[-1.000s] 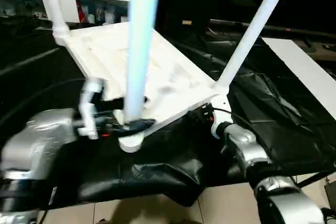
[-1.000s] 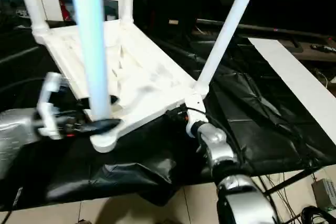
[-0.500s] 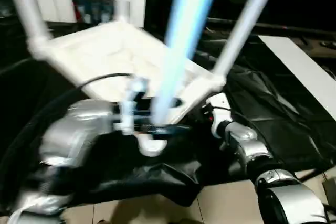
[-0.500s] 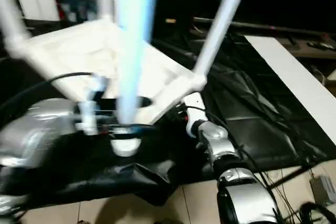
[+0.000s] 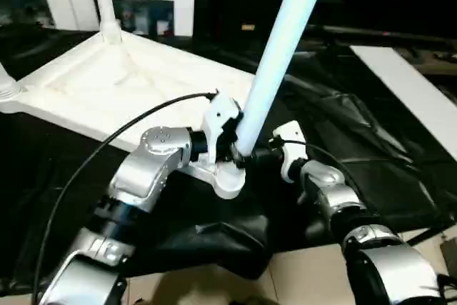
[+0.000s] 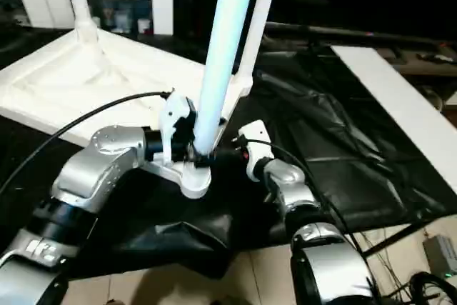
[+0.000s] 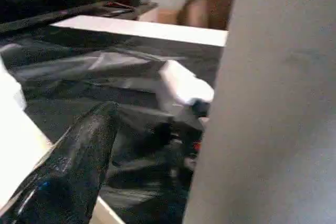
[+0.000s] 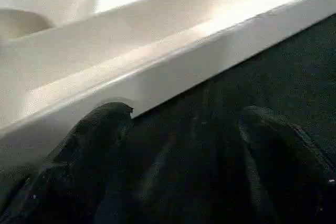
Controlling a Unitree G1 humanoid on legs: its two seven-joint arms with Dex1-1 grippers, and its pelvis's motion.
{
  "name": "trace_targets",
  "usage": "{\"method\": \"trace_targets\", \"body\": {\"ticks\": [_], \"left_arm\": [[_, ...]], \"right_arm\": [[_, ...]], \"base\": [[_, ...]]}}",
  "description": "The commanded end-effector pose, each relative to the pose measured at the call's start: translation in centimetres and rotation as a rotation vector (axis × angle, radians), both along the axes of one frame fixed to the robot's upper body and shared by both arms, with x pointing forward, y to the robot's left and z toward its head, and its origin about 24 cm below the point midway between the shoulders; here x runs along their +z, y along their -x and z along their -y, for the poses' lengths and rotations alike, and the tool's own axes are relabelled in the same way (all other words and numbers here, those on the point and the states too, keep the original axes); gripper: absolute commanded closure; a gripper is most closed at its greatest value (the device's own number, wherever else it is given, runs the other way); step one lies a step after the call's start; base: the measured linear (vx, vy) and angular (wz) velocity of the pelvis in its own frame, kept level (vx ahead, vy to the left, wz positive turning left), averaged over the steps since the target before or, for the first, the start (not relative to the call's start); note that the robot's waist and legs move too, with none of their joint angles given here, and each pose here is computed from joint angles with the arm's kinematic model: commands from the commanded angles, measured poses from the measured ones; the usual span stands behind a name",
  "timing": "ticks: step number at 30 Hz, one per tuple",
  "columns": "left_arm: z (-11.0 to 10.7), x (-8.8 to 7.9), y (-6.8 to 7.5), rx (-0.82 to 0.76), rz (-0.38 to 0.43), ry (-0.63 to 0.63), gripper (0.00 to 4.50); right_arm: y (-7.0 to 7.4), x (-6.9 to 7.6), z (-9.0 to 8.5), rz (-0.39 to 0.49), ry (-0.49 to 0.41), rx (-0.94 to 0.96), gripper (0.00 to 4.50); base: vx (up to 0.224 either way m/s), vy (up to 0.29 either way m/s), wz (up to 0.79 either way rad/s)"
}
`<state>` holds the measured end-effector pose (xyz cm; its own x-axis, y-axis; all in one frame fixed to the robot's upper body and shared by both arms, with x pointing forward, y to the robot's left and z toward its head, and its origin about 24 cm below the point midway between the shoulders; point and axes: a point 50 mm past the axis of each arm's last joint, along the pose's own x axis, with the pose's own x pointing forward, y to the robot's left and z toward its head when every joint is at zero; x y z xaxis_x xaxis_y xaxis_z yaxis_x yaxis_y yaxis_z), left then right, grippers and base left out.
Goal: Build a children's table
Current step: Rotate table base
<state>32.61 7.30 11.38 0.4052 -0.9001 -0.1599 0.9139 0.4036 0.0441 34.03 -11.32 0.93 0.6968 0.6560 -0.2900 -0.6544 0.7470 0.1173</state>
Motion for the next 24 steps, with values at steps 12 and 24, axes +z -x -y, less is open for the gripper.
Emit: {"method": "trace_targets", "body": {"ticks": [12, 24], "left_arm": [[-1.9, -0.5, 0.4, -0.217, 0.025, -0.058, 0.02], [-7.1, -2.5, -2.2, -0.226, 0.103, -0.592, 0.38]], "right_arm": [[-0.5, 2.5, 3.6, 0.138, -0.088, -0.027, 0.51], [2.5, 2.4, 6.0, 0.086, 0.108, 0.366, 0.51]], "base": [[0.000, 0.000, 0.00], [0.000, 0.000, 0.00]]}}
